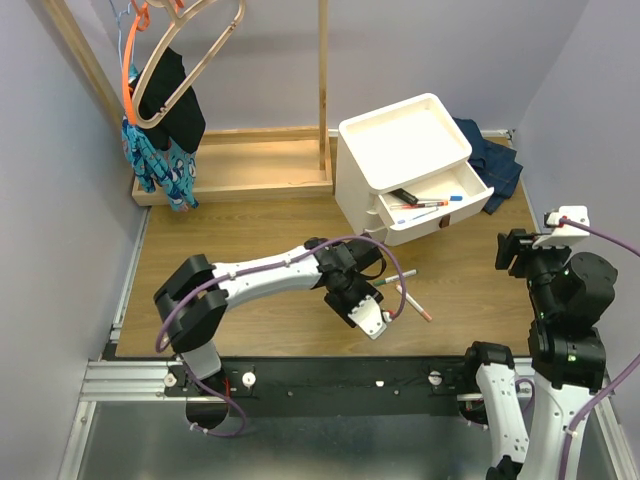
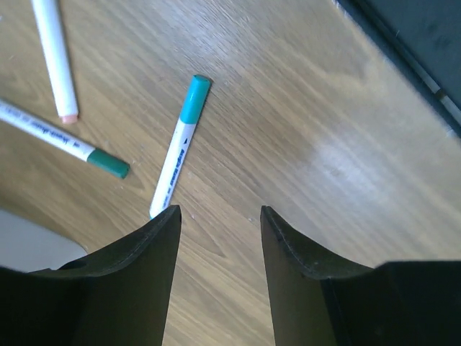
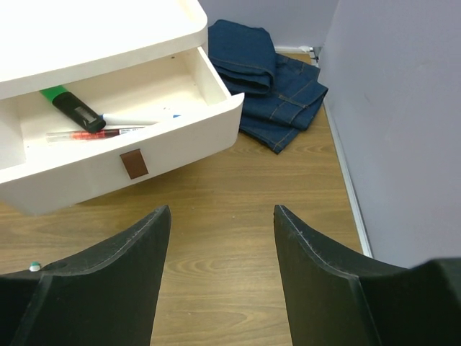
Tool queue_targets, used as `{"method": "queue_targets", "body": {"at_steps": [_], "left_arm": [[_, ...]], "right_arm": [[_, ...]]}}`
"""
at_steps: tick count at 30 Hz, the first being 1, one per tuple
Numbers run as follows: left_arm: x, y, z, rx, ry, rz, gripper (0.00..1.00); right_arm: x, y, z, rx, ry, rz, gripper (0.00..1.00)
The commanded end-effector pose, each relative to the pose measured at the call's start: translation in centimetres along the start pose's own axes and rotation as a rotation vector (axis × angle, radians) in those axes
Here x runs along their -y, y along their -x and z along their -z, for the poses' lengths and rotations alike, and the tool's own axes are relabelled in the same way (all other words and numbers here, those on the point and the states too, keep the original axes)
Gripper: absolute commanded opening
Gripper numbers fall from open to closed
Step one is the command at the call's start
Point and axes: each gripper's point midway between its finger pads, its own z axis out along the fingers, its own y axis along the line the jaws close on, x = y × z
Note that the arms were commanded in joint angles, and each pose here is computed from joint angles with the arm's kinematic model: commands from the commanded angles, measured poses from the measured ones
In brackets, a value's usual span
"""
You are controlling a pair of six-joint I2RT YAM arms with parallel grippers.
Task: Sort the stationery into containers
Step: Pick up the pen from the center of the board.
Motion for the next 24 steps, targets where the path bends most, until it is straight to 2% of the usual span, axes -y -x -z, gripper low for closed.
{"method": "queue_targets", "body": {"at_steps": [1,6,13,17,24], "left_arm": [[-1.6,-1.0,-1.6,-0.052,-0.060,-0.285,0.56],[-3.4,-0.6,-2.4,-0.043,-0.058,-0.287,0.55],[-3.2,-1.7,-4.7,-0.054,-0.137,-0.268,0.52],[-2.2,-2.5,-5.7,-0.077,-0.229,-0.214,0.44],[-2.5,-2.6,-6.5,-0.073,-0.273,-0.192,0.42]], "right_arm": [[0.6,0.7,1.6,0.005,-0.038,0.029,0.67],[0.7,0.5,1.9,-0.003,-0.041,0.031,0.67],[0.7,0.5,1.8,-0.001,-0.043,0.032,0.67],[0.9,0.9,1.6,0.009,-0.052,0.027,0.67],[1.0,1.1,1.6,0.010,-0.053,0.027,0.67]]}}
